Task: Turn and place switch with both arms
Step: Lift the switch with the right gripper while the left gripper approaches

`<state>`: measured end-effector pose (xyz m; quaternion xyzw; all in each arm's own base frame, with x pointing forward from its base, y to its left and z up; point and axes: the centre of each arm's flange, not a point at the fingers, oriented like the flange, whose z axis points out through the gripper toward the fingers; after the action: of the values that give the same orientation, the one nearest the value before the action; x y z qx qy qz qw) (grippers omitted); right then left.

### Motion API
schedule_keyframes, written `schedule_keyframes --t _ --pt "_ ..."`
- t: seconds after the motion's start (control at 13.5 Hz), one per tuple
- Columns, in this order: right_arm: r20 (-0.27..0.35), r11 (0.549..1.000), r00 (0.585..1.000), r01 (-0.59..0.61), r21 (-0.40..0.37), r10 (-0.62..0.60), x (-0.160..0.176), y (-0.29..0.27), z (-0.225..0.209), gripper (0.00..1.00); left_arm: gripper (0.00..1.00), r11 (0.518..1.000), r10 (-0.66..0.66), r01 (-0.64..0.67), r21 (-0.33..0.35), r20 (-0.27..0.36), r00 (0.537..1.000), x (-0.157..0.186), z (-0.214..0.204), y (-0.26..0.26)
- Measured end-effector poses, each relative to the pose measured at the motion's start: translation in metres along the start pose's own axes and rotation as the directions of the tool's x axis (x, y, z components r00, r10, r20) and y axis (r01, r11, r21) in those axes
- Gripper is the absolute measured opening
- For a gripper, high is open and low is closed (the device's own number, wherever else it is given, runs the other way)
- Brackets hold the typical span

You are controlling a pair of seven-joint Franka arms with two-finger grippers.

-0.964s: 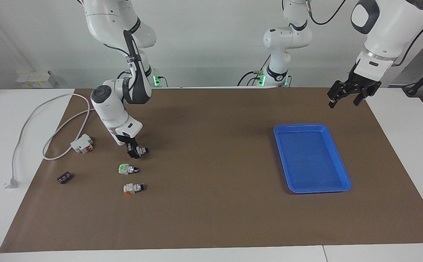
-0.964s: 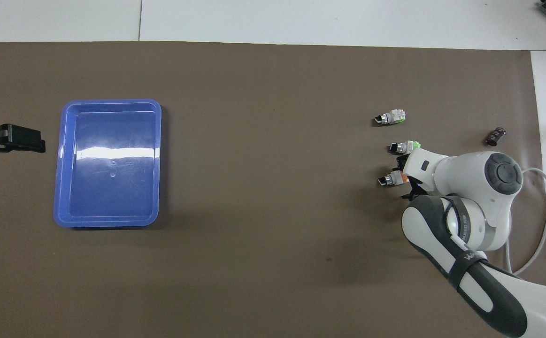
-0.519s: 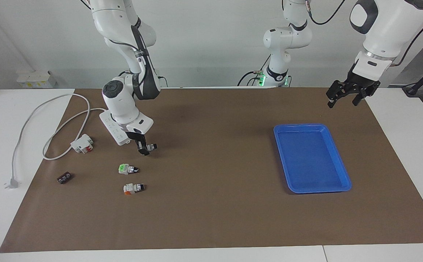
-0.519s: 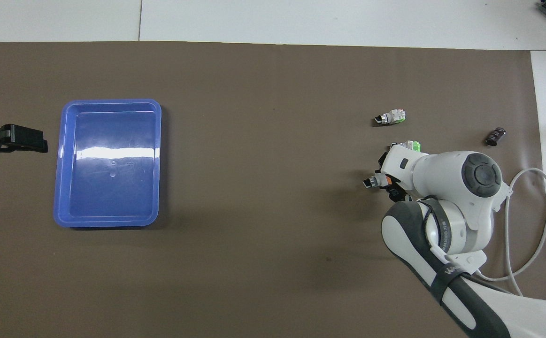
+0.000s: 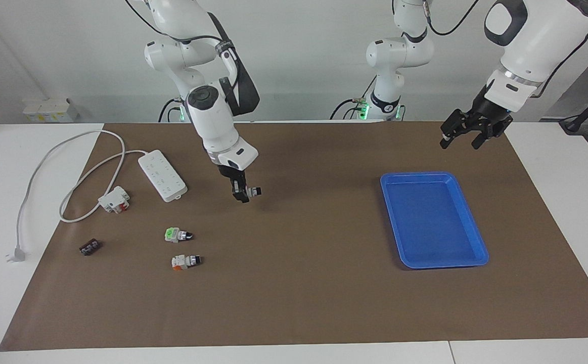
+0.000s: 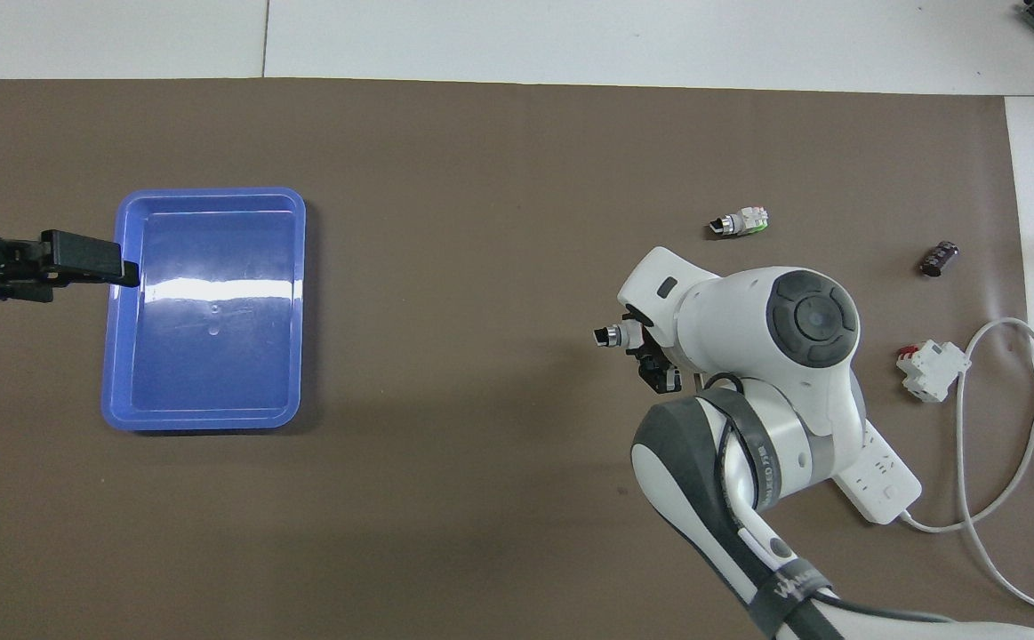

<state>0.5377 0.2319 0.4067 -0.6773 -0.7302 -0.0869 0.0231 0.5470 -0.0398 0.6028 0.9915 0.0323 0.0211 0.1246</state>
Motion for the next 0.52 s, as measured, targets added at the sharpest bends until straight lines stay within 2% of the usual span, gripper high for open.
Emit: schedule_keyframes --t 0.22,0.37,0.45,0.52 --pt "-0.025 0.997 0.997 -0.072 0.013 0.072 0.033 0.01 -0.043 0.41 0.91 0.985 -0.089 0.092 -0.144 0.024 0.996 -0.005 0.008 0.01" --pt "-0.084 0.993 0.99 -0.111 0.035 0.114 0.05 0.006 -0.048 0.41 0.89 0.962 -0.13 0.135 -0.236 0.038 0.991 -0.01 0.017 0.015" --pt "-0.097 0.989 0.984 -0.144 0.042 0.147 0.058 0.003 -0.049 0.41 0.89 0.946 -0.148 0.156 -0.283 0.048 0.988 -0.013 0.022 0.017" --pt "-0.102 0.983 0.978 -0.176 0.045 0.18 0.067 -0.001 -0.051 0.41 0.85 0.931 -0.161 0.174 -0.322 0.065 0.985 -0.017 0.028 0.02"
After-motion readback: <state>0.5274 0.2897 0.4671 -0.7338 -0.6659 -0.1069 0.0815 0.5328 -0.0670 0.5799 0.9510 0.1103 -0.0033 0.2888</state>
